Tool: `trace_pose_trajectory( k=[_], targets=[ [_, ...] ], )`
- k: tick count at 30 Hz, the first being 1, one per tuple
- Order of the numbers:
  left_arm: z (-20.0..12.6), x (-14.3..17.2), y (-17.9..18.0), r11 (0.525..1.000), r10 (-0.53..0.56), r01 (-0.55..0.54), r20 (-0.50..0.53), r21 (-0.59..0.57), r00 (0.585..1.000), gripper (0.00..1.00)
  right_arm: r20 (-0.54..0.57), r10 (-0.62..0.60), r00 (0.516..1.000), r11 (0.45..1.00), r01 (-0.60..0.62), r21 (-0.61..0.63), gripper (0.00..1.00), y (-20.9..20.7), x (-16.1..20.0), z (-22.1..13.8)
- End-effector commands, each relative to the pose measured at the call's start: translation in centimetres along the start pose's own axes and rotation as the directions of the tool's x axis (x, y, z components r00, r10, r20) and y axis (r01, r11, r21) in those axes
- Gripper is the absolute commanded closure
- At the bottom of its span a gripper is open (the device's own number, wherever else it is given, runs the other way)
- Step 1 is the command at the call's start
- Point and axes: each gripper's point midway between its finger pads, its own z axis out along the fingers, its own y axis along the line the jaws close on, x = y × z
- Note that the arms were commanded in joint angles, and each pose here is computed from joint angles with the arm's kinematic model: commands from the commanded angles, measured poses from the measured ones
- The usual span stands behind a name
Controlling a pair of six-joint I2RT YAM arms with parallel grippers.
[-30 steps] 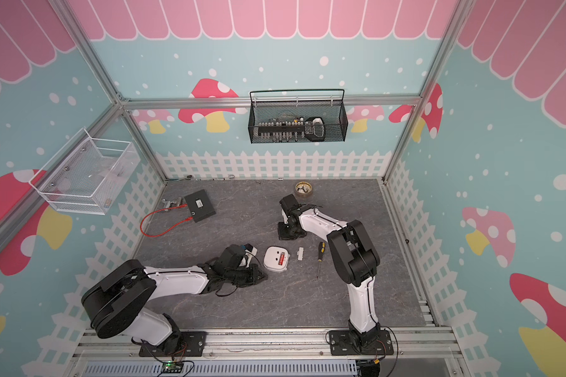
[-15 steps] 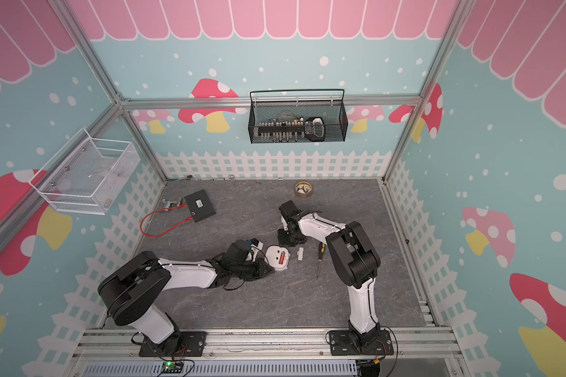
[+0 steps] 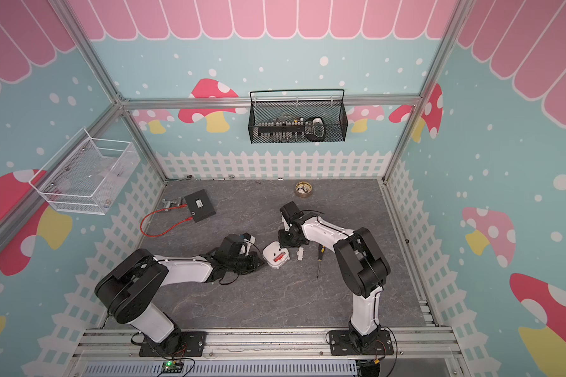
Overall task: Remove the battery from the alarm
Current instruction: Adjust the alarm at the center of the board, then pick up the screwdriver from the center of the board.
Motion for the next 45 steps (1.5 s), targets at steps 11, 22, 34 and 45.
trace_pose_trajectory(
  k=[11, 22, 34, 45],
  targets=[
    [-5.4, -3.2, -1.5, 0.996, 0.084, -0.077, 0.144, -0.053, 0.986, 0.35, 0.257, 0.131, 0.957, 0.975, -0.171, 0.14, 0.7, -2.5, -1.7, -8.2],
    [-10.6, -4.3, -1.6, 0.993, 0.103, -0.087, 0.23, -0.078, 0.968, 0.32, 0.12, 0.263, 0.957, 0.911, -0.287, 0.296, 0.6, -11.2, 4.2, -5.5],
    [-11.0, -4.1, -1.0, 0.993, 0.096, -0.078, 0.233, -0.083, 0.968, 0.32, 0.107, 0.3, 0.948, 0.895, -0.318, 0.312, 0.55, -14.0, 3.6, -4.5],
    [-10.7, -3.9, -0.5, 0.994, 0.086, -0.068, 0.228, -0.087, 0.97, 0.32, 0.071, 0.313, 0.947, 0.907, -0.32, 0.273, 0.54, -14.7, 1.8, -1.6]
  ],
)
